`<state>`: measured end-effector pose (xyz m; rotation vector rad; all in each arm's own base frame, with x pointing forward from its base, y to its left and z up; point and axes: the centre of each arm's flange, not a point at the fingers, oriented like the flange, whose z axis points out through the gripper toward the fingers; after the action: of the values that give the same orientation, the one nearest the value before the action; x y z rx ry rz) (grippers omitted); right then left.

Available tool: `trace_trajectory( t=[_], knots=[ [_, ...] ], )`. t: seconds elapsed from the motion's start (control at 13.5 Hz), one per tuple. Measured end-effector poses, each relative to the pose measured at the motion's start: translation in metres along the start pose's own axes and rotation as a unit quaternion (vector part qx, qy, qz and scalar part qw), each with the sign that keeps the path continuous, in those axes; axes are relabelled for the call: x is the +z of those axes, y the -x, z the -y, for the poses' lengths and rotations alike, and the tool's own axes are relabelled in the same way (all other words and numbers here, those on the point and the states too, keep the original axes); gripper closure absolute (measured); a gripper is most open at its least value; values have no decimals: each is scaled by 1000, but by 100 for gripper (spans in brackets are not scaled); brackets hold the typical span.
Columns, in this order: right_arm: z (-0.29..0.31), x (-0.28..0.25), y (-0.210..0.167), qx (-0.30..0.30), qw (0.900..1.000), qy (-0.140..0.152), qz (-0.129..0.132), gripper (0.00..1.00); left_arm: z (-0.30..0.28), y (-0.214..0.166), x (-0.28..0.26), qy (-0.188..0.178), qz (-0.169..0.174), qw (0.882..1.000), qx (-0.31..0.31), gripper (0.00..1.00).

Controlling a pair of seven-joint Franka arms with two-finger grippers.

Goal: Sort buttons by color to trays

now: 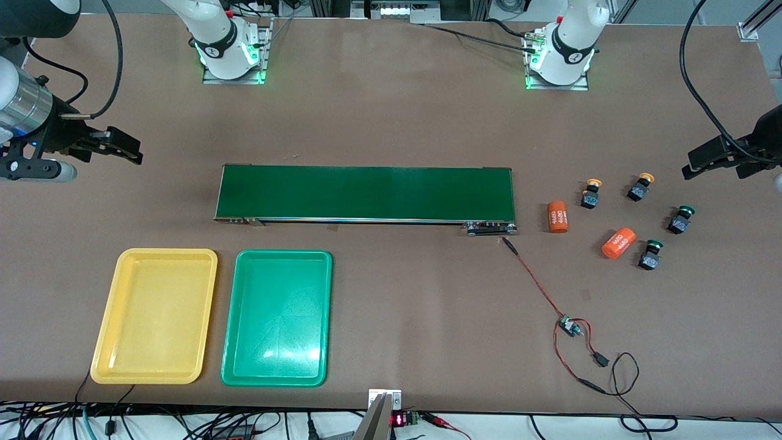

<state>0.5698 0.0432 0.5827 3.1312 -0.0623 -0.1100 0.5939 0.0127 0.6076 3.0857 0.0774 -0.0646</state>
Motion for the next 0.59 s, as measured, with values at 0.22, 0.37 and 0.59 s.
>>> trace_trajectory(
  t=[0.22, 0.37, 0.59],
  knots=[
    [0, 0, 0, 0, 1000, 0, 0, 0, -8, -20, 54, -2, 49, 999, 6, 0],
    [0, 0, 0, 0, 1000, 0, 0, 0, -23, -37, 101, -5, 84, 996, 17, 0],
    [0, 0, 0, 0, 1000, 0, 0, 0, -35, -54, 158, -9, 123, 992, 26, 0]
  ],
)
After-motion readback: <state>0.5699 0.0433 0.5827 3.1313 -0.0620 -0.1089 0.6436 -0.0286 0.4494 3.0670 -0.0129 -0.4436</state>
